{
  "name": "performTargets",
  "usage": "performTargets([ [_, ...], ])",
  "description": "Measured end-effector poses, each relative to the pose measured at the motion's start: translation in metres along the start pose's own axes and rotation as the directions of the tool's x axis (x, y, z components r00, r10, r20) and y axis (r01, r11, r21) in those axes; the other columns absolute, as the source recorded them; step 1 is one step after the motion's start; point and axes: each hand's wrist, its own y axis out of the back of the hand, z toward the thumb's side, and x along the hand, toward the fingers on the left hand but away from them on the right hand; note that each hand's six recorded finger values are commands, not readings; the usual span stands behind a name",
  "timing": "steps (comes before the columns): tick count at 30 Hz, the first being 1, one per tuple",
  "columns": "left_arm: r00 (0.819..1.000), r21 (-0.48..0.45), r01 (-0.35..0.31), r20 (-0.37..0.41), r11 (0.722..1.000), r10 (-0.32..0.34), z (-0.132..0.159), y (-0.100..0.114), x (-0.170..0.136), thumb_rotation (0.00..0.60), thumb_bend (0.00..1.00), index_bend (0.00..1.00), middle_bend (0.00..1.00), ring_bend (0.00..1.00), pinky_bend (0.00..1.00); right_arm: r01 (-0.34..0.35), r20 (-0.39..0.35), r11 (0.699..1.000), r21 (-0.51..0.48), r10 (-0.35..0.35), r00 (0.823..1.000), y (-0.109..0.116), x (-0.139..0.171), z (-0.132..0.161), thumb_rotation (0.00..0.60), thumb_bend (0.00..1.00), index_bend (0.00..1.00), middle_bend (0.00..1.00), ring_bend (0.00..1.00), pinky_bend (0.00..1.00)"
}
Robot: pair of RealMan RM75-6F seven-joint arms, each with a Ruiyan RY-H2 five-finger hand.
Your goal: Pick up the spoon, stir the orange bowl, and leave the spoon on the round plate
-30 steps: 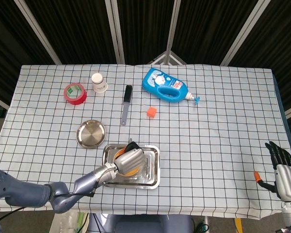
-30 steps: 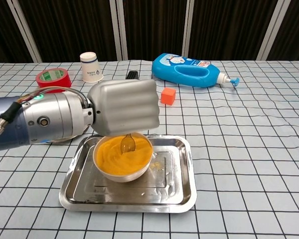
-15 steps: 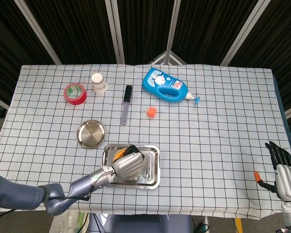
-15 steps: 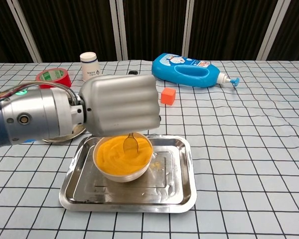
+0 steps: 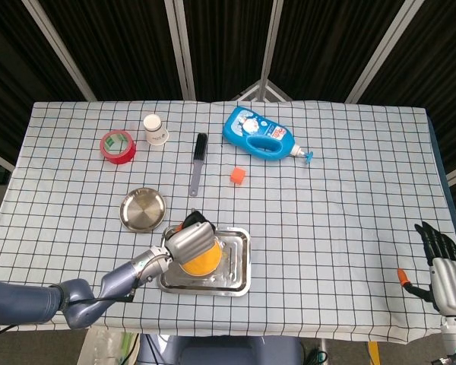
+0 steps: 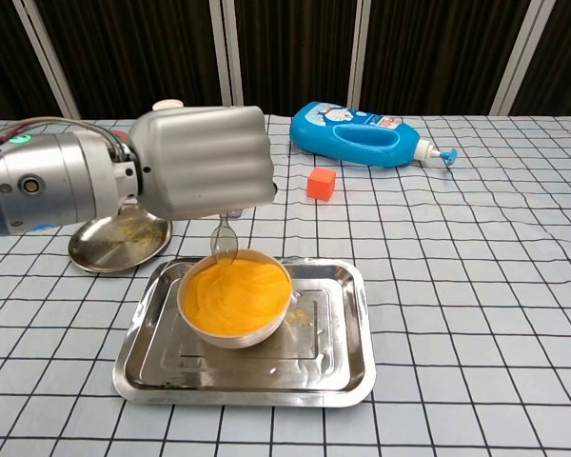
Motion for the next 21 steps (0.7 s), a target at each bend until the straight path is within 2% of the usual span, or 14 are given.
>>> performTargets([
  [12,0.999,0.01,-0.008,0.052,1.0,0.007,0.025,0.005,0.011,0.6,0.63,0.82,1.0,1.0,1.0,0.003,0.004,1.0,-0.005,-0.003,1.0,0.002,0.0,-0.002,0.6,0.39,0.0,0.0,0.0,0.0],
  [21,0.999,-0.06,-0.033,0.042,0.998,0.036,0.028,0.02,0.008,0.6,0.63,0.82,1.0,1.0,1.0,0.003,0.002,1.0,-0.002,-0.003,1.0,0.001,0.0,-0.001,0.6,0.39,0.0,0.0,0.0,0.0],
])
